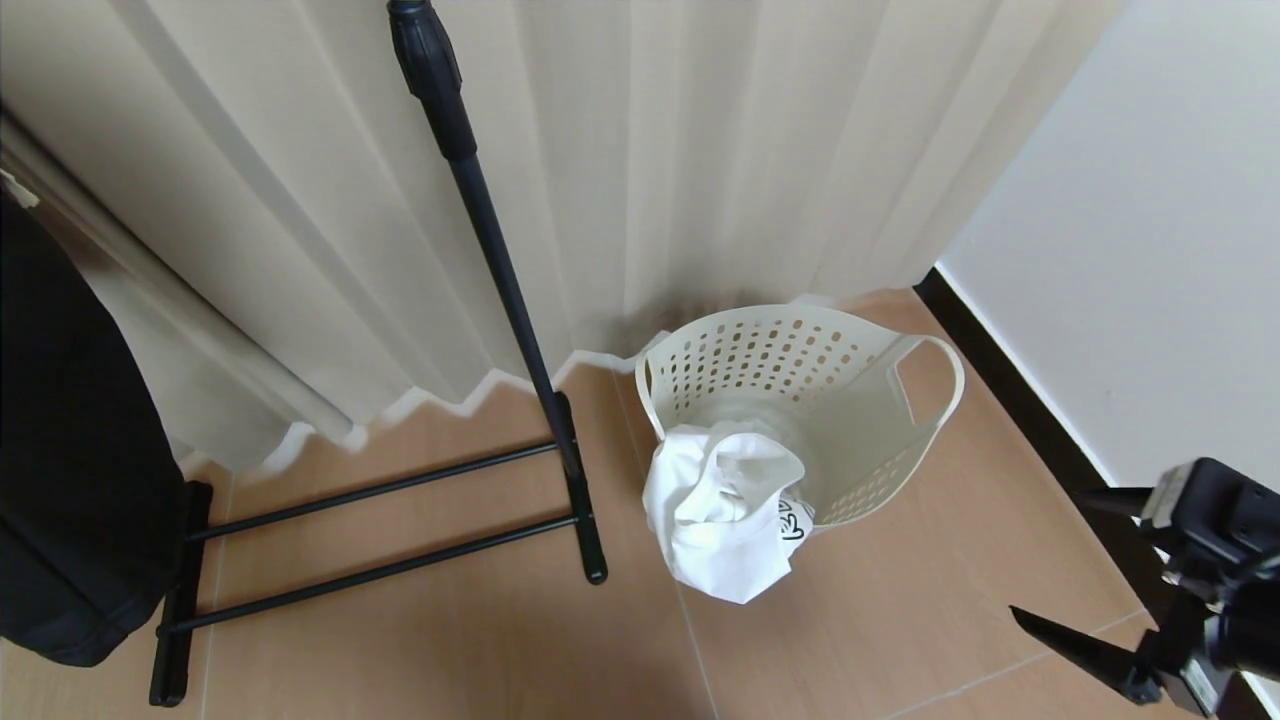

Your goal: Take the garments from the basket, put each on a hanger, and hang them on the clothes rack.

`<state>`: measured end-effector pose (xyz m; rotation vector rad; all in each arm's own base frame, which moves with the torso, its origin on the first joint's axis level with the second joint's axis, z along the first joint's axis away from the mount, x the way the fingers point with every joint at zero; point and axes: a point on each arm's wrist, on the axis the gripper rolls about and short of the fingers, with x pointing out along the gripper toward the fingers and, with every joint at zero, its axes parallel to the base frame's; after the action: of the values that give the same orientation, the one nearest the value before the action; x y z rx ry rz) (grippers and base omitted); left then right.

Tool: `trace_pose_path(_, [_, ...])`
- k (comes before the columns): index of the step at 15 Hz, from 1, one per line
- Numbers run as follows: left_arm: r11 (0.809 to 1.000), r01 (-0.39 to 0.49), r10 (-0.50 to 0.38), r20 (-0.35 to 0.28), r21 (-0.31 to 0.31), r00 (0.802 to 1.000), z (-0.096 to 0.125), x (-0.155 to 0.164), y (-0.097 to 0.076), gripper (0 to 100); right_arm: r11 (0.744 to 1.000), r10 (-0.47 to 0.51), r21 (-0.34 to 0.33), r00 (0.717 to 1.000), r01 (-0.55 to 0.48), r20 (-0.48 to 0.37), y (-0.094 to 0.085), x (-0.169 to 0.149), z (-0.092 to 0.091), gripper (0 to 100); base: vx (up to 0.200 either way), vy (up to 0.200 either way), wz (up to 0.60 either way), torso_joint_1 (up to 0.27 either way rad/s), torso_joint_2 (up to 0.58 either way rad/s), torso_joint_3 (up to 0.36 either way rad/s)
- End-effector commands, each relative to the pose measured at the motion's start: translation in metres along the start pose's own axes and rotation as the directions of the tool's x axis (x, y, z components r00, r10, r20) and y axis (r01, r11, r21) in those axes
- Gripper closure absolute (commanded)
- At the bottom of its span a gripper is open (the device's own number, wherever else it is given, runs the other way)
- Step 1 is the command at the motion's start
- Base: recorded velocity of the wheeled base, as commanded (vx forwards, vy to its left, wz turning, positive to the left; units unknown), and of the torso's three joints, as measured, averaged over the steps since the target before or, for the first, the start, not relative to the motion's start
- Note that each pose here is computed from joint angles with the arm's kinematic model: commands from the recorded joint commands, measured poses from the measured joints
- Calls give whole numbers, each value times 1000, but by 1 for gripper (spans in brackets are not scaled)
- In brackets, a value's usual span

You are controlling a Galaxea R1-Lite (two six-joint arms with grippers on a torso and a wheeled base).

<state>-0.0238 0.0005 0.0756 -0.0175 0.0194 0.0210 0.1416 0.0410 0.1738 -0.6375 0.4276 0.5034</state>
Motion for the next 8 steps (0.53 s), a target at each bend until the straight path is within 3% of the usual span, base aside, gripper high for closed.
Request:
trace_pose_path(1, [1000, -1, 1, 0, -1, 1000, 0, 0, 0, 0, 996, 56, -71, 997, -59, -44, -17, 46, 27, 0, 0, 0, 0, 0, 0, 0])
trace_pose_path(4, [1000, -1, 1, 0, -1, 1000, 0, 0, 0, 0, 988, 64, -139, 997, -68, -32, -30, 77, 50, 0, 0, 0, 0, 0, 0, 0])
trace_pose_path(8, [1000, -1, 1, 0, -1, 1000, 0, 0, 0, 0, 941, 65, -332, 998, -68, -20, -49, 127, 75, 0, 0, 0, 0, 0, 0, 0])
